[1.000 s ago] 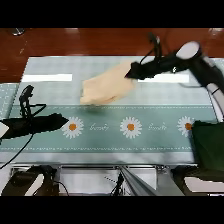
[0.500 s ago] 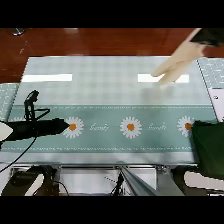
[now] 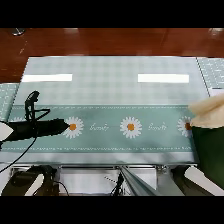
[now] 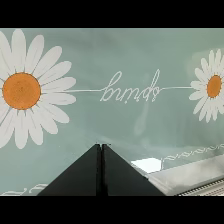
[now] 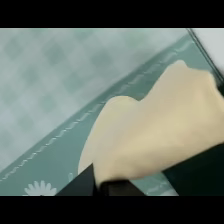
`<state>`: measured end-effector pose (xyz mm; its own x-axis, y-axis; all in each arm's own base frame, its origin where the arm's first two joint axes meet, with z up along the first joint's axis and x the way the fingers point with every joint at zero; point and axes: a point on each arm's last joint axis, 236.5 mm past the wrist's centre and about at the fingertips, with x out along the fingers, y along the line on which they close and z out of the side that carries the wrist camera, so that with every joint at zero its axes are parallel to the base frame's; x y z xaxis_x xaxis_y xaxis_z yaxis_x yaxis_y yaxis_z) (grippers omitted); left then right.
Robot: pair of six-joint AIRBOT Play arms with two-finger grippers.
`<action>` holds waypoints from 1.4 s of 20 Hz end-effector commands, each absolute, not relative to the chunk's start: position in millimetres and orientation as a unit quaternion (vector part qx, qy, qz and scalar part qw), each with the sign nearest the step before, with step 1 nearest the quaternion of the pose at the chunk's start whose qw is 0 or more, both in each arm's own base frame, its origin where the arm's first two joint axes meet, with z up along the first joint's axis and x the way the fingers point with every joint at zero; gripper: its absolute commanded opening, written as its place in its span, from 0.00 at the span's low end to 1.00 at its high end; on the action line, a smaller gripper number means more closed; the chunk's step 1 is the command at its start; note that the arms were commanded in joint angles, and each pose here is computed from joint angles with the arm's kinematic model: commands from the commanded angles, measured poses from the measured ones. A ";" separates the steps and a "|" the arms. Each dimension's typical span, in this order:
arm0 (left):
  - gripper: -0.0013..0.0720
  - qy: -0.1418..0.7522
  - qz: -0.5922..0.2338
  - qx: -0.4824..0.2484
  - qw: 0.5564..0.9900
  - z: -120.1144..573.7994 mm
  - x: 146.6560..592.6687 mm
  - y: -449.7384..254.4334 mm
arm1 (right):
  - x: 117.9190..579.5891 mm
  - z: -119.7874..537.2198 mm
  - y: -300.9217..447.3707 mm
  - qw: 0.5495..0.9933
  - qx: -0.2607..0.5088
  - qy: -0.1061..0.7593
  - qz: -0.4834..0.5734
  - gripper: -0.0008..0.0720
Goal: Fold the shirts.
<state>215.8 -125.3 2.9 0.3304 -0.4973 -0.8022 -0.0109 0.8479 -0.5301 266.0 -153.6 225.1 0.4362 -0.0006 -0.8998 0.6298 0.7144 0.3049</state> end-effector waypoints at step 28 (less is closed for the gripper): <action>0.05 0.520 -0.159 -0.010 0.839 69.0 356.2 -142.1 | 363.7 73.7 98.5 0.860 -0.018 0.509 0.026 0.04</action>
<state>353.5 -172.2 121.6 0.4421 -0.4859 -0.7540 0.3426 0.8683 -0.3587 365.6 92.1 139.0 0.5556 0.2845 -0.7812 -0.0676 0.9520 0.2986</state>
